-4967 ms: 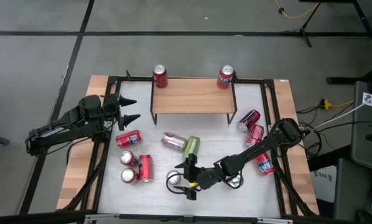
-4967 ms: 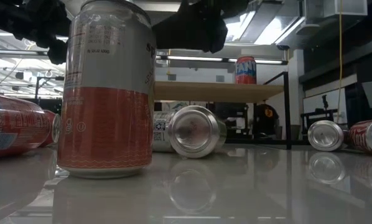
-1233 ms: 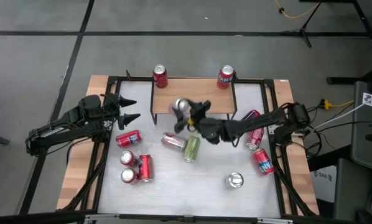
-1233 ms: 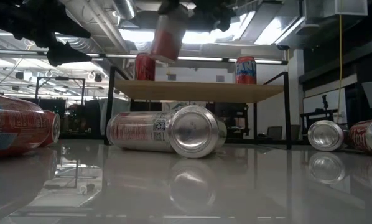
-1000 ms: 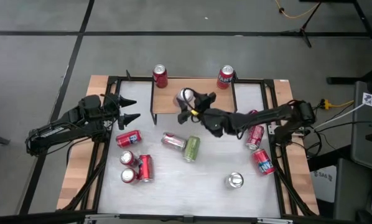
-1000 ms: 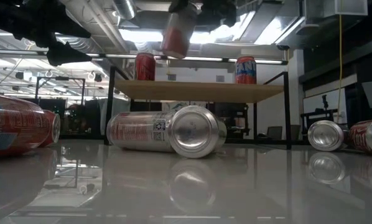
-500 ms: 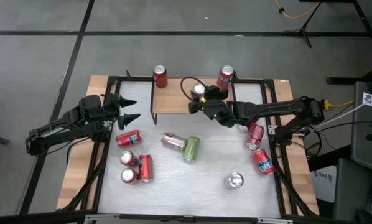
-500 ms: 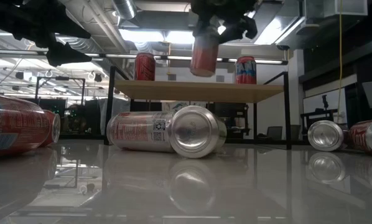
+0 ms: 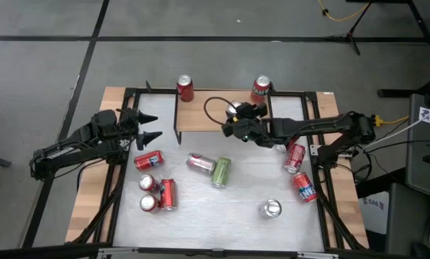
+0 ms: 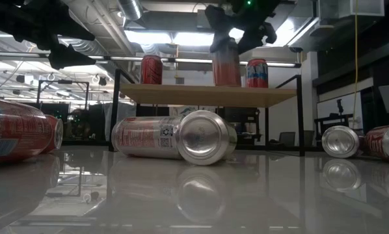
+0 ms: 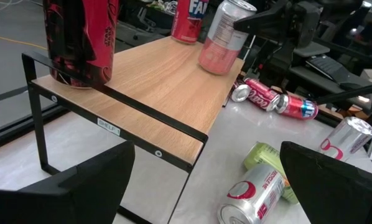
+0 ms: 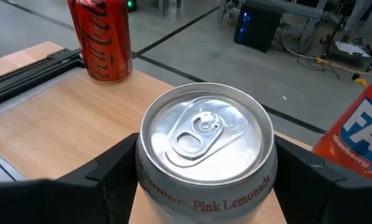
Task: Place canned beverage on shelf
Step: Put the orange white soda can on the shelf
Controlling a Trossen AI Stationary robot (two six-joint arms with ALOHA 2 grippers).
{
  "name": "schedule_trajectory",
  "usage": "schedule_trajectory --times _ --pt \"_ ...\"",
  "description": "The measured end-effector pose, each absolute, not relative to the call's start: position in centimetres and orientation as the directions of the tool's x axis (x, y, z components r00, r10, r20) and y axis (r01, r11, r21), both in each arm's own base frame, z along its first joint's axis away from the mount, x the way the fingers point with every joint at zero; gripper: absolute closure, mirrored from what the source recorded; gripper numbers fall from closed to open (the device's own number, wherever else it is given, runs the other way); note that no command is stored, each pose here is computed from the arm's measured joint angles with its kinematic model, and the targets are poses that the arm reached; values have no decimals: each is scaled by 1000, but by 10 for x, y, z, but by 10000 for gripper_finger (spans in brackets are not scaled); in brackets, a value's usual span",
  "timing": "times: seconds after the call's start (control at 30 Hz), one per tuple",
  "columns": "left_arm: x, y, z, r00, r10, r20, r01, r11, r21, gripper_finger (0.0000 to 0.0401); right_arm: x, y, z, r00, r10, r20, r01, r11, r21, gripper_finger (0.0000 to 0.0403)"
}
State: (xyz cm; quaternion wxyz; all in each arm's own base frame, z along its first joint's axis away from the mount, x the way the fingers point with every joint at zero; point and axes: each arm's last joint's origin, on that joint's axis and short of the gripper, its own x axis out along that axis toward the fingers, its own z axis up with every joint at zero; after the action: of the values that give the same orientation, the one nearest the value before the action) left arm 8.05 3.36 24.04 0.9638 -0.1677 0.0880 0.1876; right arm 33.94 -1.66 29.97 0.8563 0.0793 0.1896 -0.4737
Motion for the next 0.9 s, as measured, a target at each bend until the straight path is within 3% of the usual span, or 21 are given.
schedule_trajectory --times 0.63,0.9 --pt "80 34 240 914 332 -232 -391 873 -291 5 339 -16 299 479 -774 -413 837 545 -49 114" --pt "80 34 240 914 332 -232 -391 873 -292 5 340 -16 297 486 -767 -419 831 554 -50 46"
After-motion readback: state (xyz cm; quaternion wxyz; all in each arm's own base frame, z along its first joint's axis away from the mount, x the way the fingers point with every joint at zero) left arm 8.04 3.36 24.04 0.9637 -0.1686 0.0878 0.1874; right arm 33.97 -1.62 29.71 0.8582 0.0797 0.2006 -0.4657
